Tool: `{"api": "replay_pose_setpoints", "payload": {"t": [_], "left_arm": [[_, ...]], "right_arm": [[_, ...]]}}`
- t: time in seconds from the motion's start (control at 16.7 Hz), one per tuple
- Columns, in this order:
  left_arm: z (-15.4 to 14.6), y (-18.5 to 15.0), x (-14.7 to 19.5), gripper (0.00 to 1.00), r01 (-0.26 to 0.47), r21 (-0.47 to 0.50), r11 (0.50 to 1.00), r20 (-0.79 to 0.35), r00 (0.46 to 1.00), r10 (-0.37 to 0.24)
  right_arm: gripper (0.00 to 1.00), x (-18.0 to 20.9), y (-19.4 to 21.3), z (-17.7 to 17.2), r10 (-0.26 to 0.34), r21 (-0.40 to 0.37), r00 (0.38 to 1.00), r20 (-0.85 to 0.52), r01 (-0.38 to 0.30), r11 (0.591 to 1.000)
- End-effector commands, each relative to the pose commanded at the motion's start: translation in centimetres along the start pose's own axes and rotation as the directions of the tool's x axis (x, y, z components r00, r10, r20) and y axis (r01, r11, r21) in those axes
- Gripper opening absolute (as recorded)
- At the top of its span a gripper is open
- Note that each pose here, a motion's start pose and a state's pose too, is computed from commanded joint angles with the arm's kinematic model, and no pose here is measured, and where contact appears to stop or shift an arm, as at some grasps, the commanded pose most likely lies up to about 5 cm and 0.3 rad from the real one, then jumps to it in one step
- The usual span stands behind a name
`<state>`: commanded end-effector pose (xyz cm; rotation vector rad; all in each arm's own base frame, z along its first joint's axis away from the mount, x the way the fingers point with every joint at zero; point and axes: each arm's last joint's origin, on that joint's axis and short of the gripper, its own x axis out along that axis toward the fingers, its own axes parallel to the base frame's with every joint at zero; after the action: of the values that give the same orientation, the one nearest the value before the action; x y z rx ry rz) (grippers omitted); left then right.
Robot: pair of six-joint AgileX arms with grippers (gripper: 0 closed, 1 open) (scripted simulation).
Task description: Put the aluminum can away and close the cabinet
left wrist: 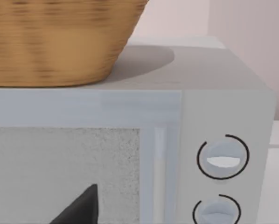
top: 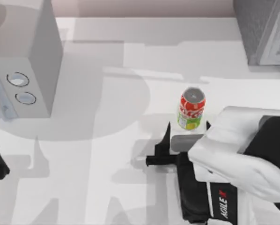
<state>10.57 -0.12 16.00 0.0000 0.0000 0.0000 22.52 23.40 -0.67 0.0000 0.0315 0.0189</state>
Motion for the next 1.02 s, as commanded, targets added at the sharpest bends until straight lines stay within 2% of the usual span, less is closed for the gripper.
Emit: {"api": "replay_pose_setpoints", "payload": {"t": [0.24,0.72,1.02], "left_arm": [[0.0,0.0,0.0,1.00,0.000,0.000,1.000,0.000,1.000,0.000],[0.0,0.0,0.0,1.00,0.000,0.000,1.000,0.000,1.000,0.000],[0.0,0.0,0.0,1.00,0.000,0.000,1.000,0.000,1.000,0.000]], "right_arm": [[1.00,1.7,0.0,1.0,-0.030,0.002,0.999,0.034,0.030,1.000],[1.00,5.1,-0.7,1.9,-0.029,-0.002,0.999,0.037,0.029,1.000],[1.00,5.5,-0.8,2.0,-0.029,-0.001,0.999,0.037,0.029,1.000]]}}
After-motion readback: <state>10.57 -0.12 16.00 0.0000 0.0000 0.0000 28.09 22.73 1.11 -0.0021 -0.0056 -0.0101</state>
